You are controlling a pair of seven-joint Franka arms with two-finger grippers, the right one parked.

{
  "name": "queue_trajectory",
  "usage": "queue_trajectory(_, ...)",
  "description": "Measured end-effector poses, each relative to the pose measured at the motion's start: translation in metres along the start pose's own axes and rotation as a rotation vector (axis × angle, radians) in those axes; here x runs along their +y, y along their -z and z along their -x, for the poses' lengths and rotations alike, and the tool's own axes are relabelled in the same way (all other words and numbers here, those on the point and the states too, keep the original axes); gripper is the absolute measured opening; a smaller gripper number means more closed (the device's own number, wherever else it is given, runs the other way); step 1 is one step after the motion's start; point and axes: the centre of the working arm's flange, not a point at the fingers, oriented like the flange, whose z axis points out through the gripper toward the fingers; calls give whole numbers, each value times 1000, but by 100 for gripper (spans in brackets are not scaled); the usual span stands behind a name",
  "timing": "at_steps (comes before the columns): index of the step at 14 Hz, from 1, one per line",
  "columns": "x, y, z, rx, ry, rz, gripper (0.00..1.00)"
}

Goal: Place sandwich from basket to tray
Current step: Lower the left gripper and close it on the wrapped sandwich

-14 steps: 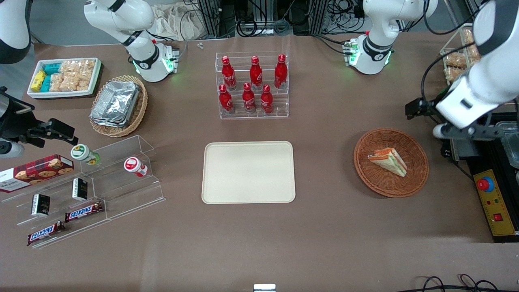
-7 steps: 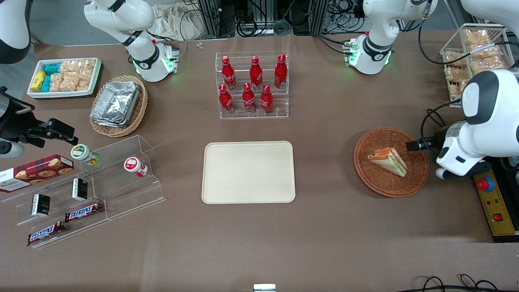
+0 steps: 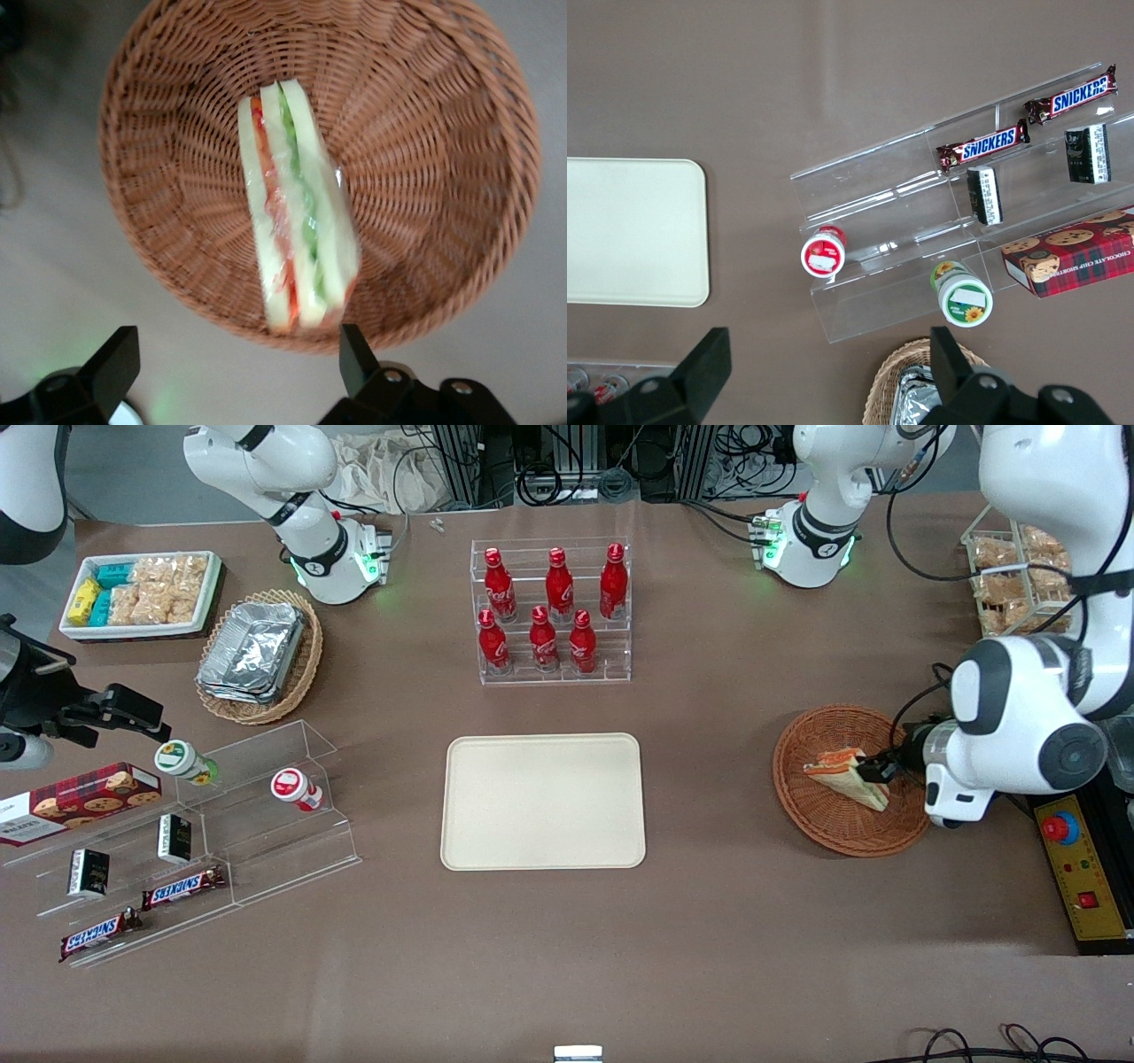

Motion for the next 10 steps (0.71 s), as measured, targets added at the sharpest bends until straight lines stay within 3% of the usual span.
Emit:
queue_trajectory(4,7,-60,-14,53,121,42,100)
queue_trajectory(7,6,-87,-11,63,135,49,100)
queue_trajectory(9,7,-87,-10,66,136,52,96)
queue_trajectory(10,7,-86,-11,68,136,54,89)
